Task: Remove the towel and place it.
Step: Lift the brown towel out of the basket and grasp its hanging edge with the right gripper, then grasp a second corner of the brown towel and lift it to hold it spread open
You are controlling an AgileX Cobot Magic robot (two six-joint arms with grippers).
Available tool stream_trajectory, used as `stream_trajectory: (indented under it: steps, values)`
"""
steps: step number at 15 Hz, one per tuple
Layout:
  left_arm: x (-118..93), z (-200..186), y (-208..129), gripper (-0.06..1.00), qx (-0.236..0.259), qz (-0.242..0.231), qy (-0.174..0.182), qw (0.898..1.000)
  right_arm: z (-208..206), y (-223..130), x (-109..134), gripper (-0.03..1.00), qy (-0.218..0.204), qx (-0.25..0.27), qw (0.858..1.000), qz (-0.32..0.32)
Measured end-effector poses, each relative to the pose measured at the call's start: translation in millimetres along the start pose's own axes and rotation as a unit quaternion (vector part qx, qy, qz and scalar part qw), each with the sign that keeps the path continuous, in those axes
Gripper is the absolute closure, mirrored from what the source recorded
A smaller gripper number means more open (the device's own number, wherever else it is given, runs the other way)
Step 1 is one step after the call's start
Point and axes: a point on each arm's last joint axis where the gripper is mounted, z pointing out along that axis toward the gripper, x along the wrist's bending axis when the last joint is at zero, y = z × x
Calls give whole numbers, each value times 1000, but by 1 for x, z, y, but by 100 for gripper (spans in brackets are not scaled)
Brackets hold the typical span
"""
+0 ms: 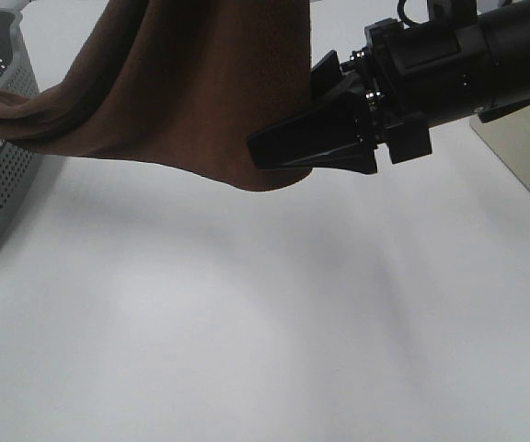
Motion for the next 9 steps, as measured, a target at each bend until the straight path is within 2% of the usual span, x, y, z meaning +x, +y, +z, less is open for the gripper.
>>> stream_trajectory:
  steps: [6, 9]
  values:
    - [-1, 0, -3, 94, 16, 3, -5, 1000, 0, 0, -2, 84, -17, 4, 1000, 26]
    - [-4, 0, -7, 94, 36, -6, -22, 999, -1, 0, 2, 96, 5, 18, 999, 28]
